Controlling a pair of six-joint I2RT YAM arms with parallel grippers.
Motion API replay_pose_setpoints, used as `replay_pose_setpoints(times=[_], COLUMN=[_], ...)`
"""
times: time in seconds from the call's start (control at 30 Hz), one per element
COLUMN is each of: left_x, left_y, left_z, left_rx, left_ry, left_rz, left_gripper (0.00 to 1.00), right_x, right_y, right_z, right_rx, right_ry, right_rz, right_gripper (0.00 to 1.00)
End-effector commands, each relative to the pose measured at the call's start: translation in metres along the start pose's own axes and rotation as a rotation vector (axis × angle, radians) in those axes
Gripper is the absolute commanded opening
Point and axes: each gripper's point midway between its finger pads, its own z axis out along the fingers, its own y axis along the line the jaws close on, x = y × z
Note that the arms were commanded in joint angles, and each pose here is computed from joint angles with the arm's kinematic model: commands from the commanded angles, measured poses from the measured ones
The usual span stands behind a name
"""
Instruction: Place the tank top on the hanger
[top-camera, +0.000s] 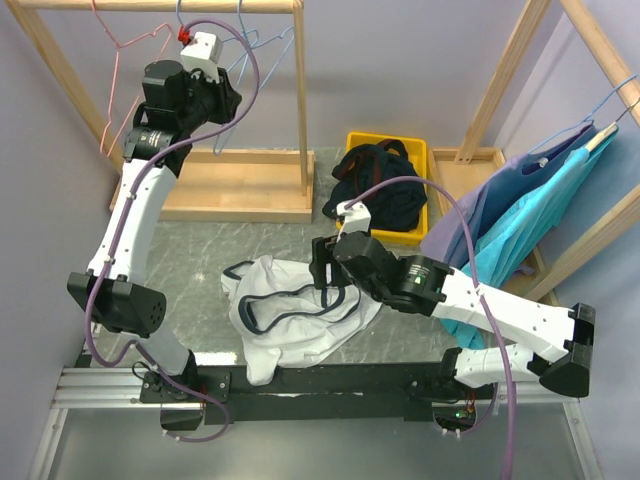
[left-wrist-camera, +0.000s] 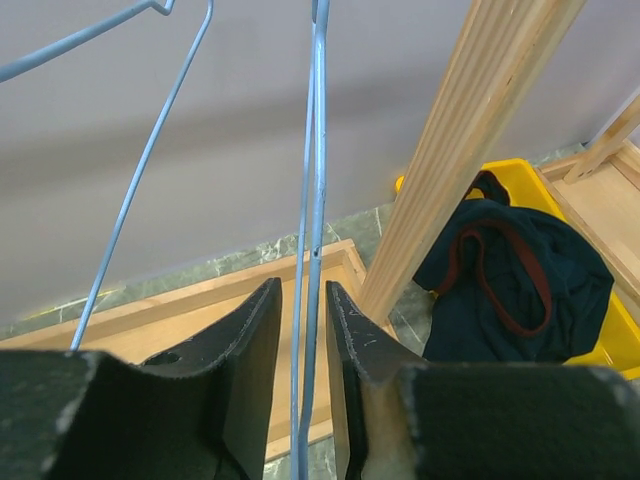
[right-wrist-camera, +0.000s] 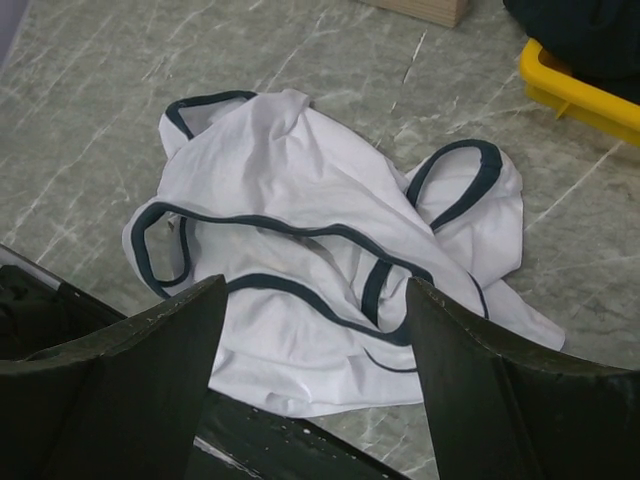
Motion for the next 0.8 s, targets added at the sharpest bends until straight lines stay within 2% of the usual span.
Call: replay_pose_setpoints(times=[0.0,0.23,0.4,0.47,0.5,0.6,0.77], left_x=[-0.002,0.005,-0.001,-0.007,-0.012,-0.027,-0.054], left_y=[0.0,0.0,0.0,0.001,0.0,-0.001,-0.002], left_z=[0.009,0.016,0.014,0.012,0.01,0.002,-0.023], left_rx=[-0.012,-0.025,-0.049,-0.058,-0.061,-0.063,-0.09], left_ry=[-0.023,-0.006,-0.022,-0.04,-0.055,-0.114,-0.206], left_rz=[0.014,0.026,0.028,0.032,0.036,0.072,0.058], left_gripper=[0.3,0.25,0.02,0.01,0.01,0.01,0.01], right_x=[-0.023,-0.035,-0.042,-0.043,-0.045,-0.049,-0.056], right_y=[-0.002,-0.006,-0.003,-0.003,-0.002,-0.006,-0.007], right_z=[-0.016,-0.024,-0.029,-0.029,-0.029,-0.028,-0.029], right_rx=[-0.007,0.014,-0.007,-0.007,-0.004,0.028,0.036], right_ry=[-0.069,-0.096,-0.117,-0.122,-0.126,-0.133,-0.166], right_rz=[0.022,0.031,0.038,0.041,0.04,0.035,0.049], right_gripper=[0.8,0.8,0.75,0.7,0.64,0.54,0.57])
